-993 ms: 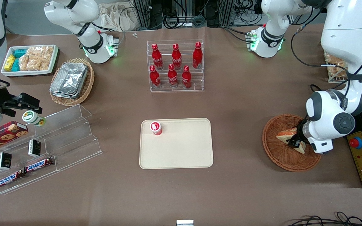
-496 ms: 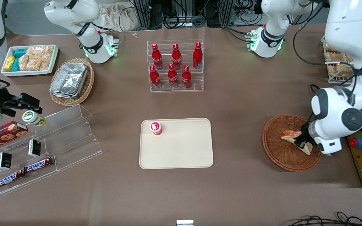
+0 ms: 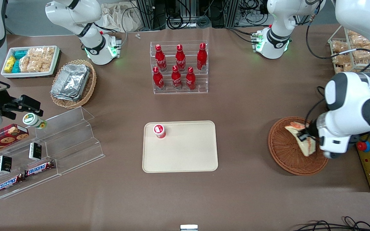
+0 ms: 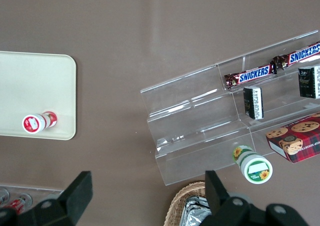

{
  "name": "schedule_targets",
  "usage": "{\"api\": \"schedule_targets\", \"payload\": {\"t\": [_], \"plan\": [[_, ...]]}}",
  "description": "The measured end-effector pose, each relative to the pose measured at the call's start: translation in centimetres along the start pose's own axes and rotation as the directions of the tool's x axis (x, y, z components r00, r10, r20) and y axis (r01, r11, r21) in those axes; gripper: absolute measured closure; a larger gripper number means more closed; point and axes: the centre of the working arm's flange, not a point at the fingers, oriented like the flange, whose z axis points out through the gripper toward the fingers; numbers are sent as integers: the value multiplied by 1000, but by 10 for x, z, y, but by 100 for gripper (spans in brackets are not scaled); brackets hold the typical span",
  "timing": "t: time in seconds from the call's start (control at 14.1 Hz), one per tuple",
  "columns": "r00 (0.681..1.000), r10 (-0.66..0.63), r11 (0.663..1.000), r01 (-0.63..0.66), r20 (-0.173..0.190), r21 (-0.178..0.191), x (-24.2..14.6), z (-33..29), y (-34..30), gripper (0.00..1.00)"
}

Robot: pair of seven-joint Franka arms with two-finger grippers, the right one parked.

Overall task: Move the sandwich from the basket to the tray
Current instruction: 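Lift the sandwich and carry it with the left gripper to the white tray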

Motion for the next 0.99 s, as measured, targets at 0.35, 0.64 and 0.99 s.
{"api": "schedule_targets", "payload": {"t": [0.35, 0.64, 0.99], "plan": [[961, 275, 960, -277, -33, -50, -49, -27, 72, 82], [970, 239, 967, -243, -51, -80, -93, -20, 129, 82], [928, 359, 925, -368, -101, -92, -140, 36, 202, 82]]}}
